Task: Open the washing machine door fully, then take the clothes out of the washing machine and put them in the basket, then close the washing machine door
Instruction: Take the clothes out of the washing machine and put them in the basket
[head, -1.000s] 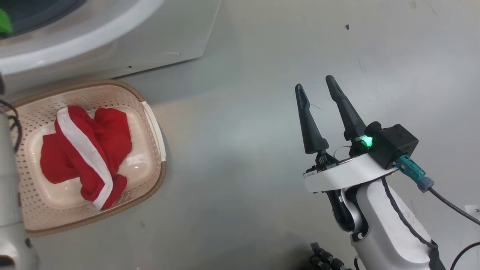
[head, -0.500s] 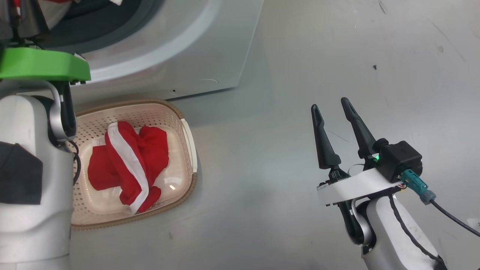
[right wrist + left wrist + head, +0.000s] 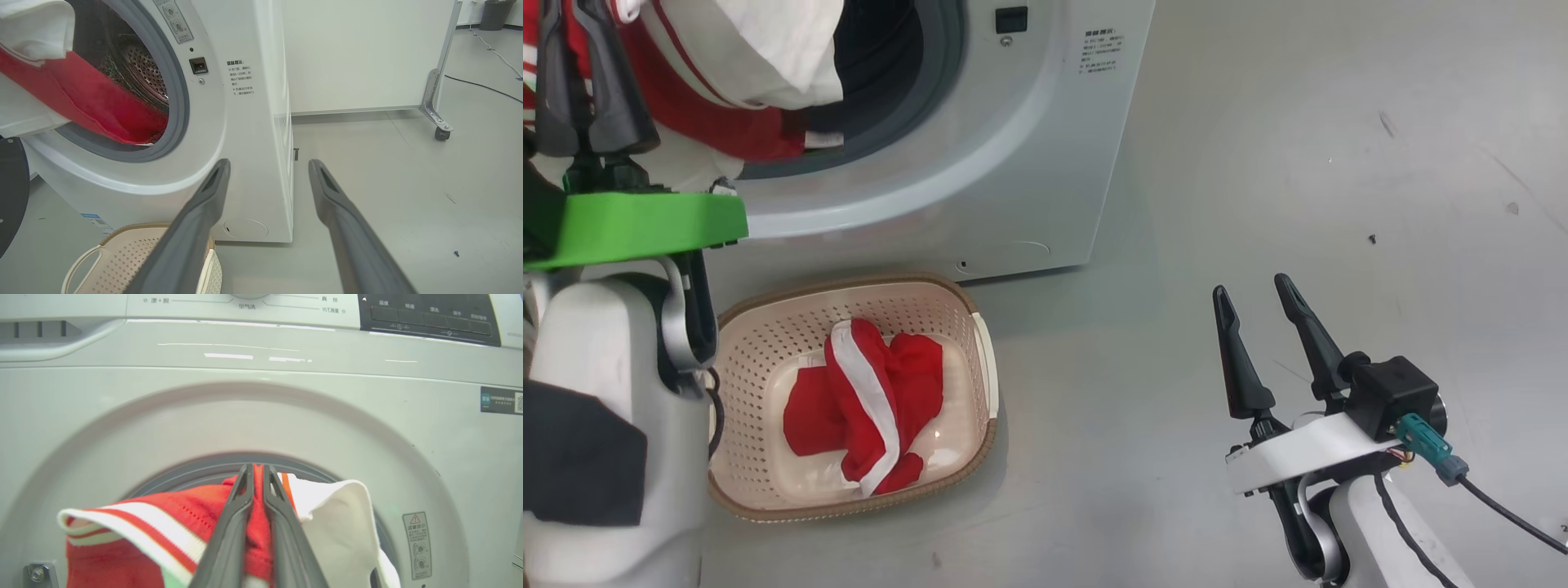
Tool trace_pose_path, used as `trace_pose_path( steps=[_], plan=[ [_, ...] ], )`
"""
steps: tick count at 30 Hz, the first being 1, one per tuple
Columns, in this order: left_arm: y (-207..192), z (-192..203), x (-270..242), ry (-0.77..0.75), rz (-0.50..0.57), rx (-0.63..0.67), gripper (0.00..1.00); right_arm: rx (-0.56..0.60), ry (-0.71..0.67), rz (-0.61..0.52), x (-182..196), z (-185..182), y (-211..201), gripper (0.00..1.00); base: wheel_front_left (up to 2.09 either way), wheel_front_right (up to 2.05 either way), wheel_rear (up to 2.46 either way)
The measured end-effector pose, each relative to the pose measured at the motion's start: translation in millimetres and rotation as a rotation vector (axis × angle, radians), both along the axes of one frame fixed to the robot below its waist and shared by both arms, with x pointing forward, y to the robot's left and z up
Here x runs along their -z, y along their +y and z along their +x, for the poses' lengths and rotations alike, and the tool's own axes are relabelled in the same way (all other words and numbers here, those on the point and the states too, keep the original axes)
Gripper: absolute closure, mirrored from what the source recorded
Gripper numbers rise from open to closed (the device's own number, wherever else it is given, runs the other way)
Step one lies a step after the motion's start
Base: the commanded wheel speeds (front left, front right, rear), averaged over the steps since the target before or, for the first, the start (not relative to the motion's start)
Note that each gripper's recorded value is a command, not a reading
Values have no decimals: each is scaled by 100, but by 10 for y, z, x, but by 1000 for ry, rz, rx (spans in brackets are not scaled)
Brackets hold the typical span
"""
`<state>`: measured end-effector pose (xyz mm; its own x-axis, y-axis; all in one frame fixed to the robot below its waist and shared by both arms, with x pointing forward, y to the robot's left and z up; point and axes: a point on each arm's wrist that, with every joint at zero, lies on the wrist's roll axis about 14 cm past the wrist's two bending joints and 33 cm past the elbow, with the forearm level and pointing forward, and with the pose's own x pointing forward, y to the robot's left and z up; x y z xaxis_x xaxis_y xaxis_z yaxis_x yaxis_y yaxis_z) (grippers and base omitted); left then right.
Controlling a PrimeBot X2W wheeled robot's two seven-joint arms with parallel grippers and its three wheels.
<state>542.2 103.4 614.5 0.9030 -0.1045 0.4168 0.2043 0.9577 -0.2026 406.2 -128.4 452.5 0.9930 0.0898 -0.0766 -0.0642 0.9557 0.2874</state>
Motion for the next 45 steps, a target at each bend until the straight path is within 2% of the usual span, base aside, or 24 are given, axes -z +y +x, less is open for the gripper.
trace_pose_path(
  steps=[13, 20, 29, 45],
  plan=[
    [199, -579, -325, -85, -15, -50, 100, -44, -48, -7, -172, -125, 131, 0, 0, 0, 0],
    [213, -727, -153, -44, -10, -55, 100, -58, -51, -3, -178, -145, 166, 0, 0, 0, 0],
    [218, -793, 574, 166, -5, -58, 100, -75, -32, 3, -97, -123, 209, 0, 0, 0, 0],
    [114, -854, 2262, 690, -23, -20, 100, -64, 14, 18, 117, 71, 176, 0, 0, 0, 0]
  ],
)
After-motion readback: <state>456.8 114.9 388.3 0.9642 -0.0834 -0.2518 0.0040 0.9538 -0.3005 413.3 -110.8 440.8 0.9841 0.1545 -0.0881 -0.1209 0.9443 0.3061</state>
